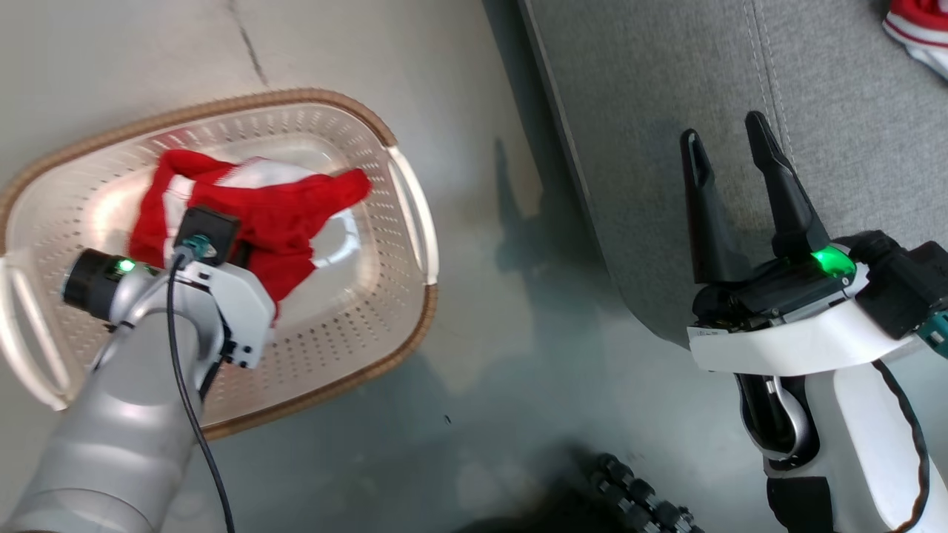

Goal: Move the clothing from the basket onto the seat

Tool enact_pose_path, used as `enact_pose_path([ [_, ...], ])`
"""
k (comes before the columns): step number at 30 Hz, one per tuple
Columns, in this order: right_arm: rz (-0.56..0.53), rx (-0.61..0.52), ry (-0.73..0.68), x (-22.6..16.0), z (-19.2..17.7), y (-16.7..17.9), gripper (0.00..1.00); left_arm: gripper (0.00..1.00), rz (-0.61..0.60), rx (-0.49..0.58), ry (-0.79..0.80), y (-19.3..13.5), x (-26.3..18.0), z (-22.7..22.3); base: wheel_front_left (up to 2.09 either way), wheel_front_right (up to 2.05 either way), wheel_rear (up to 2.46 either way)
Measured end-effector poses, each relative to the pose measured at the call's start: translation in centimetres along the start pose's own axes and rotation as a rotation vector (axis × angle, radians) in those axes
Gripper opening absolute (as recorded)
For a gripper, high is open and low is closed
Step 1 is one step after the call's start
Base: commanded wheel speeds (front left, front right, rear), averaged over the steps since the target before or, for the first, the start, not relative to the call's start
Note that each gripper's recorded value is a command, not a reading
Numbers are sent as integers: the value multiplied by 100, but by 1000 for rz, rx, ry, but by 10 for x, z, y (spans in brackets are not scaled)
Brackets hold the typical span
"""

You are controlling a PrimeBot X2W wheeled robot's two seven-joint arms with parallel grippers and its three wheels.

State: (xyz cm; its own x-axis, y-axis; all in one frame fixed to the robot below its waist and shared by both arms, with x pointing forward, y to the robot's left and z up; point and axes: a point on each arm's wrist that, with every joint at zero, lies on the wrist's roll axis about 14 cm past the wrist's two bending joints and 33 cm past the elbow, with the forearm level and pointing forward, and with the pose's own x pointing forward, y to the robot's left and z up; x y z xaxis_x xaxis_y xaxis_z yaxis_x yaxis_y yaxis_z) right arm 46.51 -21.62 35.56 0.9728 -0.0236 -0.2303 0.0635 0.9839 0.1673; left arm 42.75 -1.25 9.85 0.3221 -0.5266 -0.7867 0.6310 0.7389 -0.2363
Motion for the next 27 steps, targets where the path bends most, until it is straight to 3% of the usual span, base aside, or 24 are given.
enact_pose_path([
  [15,70,-19,-80,-17,38,31,100,0,74,-159,-367,-6,-92,99,0,0,0],
  [27,140,-7,-126,-40,74,60,100,0,230,-176,-798,14,-220,189,0,0,0],
])
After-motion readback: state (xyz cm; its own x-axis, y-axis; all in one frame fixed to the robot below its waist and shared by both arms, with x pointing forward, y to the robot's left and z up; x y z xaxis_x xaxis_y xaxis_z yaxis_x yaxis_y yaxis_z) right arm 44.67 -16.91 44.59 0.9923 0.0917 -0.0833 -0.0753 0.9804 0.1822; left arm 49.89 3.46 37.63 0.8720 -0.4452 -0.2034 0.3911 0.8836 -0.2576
